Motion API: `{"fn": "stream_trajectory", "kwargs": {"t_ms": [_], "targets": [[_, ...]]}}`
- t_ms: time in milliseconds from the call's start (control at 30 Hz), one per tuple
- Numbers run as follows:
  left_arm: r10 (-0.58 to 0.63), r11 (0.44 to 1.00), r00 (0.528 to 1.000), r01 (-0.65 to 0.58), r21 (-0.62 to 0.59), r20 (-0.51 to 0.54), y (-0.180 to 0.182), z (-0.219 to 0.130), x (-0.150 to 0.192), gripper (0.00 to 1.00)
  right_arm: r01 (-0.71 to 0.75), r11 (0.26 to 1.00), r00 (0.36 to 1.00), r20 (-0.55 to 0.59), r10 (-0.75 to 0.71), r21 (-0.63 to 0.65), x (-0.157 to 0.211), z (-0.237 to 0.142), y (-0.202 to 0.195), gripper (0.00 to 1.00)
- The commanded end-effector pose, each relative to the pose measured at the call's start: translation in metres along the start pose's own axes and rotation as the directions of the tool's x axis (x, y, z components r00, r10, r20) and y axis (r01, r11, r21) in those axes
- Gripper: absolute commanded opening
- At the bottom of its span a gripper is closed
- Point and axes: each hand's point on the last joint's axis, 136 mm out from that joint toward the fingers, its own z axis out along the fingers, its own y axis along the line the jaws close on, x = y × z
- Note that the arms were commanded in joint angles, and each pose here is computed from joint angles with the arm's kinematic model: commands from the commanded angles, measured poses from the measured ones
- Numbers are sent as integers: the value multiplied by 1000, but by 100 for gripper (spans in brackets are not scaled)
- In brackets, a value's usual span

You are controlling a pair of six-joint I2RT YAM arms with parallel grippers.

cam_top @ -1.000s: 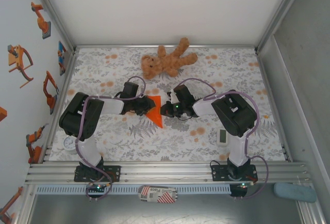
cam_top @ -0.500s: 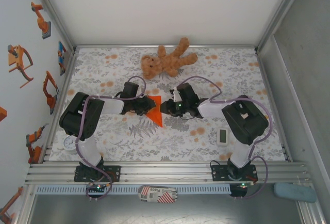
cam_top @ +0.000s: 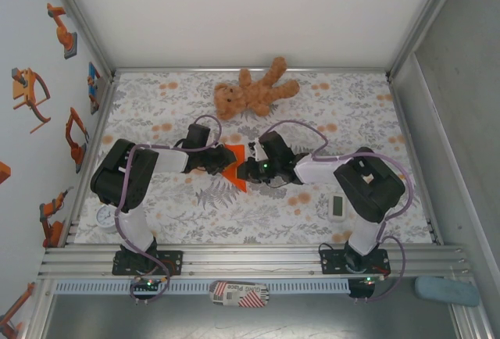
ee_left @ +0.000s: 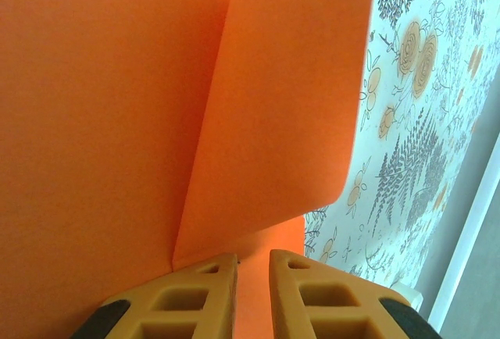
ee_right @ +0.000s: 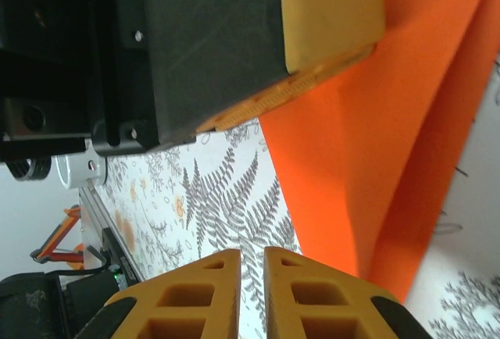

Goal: Fold a paper plane with a square sheet of paper (pick it up from the middle)
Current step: Fourth fold the wing at the center of the table.

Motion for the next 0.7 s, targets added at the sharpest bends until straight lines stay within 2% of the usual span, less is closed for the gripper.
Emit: {"fn": "stream_trajectory", "kwargs": {"t_ms": [0,667], "targets": [[-84,986,994,74,-151,-64,49,10,25,20,-7,1000,1000,-6,7,4,-3,8,-2,14],[-94,986,993,83,-146,-68,47,11,25,20,-54,996,996,-65,58,67,16,20,-30,14]]}}
